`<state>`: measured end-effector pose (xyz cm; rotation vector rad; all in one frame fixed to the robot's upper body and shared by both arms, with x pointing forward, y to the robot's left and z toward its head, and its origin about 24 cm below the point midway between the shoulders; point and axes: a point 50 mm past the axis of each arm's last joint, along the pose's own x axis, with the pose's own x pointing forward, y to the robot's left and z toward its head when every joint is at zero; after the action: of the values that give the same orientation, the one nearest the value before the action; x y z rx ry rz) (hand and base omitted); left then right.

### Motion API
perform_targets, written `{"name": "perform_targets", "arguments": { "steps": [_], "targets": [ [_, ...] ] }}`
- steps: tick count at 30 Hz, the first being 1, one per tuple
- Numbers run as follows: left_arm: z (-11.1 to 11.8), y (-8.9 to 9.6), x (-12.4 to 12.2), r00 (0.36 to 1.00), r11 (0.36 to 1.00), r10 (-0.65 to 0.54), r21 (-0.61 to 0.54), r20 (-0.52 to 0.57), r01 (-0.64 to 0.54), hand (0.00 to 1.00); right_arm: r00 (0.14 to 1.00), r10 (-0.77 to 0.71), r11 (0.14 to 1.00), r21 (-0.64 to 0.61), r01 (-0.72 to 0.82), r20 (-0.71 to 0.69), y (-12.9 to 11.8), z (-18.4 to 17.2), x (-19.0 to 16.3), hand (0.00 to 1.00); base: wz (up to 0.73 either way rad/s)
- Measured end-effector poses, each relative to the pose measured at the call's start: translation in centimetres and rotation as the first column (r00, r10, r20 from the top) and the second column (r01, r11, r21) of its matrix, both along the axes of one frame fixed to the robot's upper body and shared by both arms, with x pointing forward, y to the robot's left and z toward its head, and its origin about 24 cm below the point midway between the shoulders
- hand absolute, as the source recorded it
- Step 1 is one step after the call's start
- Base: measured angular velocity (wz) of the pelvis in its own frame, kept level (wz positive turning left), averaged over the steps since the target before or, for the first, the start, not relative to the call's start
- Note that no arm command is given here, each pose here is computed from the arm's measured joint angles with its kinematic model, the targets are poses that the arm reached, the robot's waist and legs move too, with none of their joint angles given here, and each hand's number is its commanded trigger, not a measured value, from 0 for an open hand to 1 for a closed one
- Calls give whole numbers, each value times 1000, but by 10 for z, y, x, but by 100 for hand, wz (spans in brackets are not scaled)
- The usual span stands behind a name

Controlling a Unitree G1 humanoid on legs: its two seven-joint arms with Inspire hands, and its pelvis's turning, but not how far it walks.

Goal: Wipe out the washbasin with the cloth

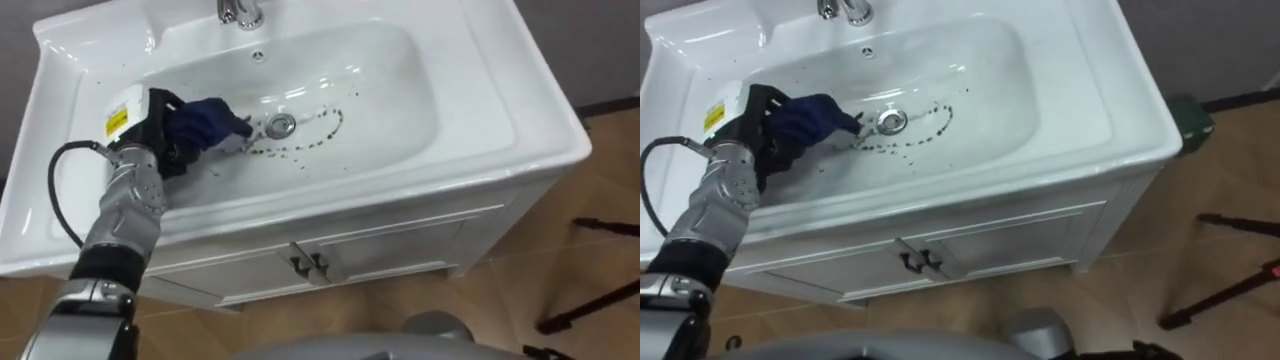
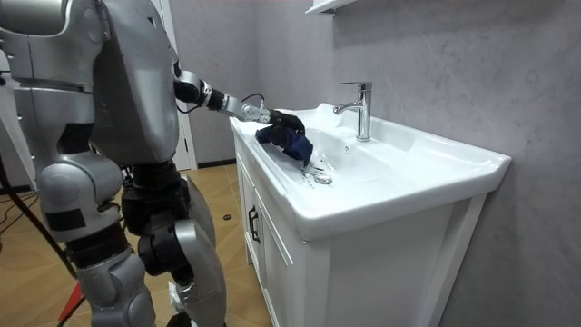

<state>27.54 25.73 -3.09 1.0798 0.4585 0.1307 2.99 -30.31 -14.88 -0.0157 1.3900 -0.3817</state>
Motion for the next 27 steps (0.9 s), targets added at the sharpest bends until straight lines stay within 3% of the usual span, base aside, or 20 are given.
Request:
{"name": "perform_targets", "arguments": {
  "steps": [6, 13, 27],
  "targets": [
    [-7, -5, 8, 998, 998, -25, 59, -55, 29, 100, 995, -86, 996, 13, 85, 52, -1, 1, 11, 0, -4],
    [14, -7, 35, 998, 990, -60, 129, 8, 58, 100, 981, -107, 994, 43, 101, 160, 1, 5, 46, 0, -2],
    [32, 0, 51, 997, 982, -27, 190, 70, 13, 100, 981, -61, 998, 28, 56, 184, 7, 7, 66, 0, -3]
  ]
}}
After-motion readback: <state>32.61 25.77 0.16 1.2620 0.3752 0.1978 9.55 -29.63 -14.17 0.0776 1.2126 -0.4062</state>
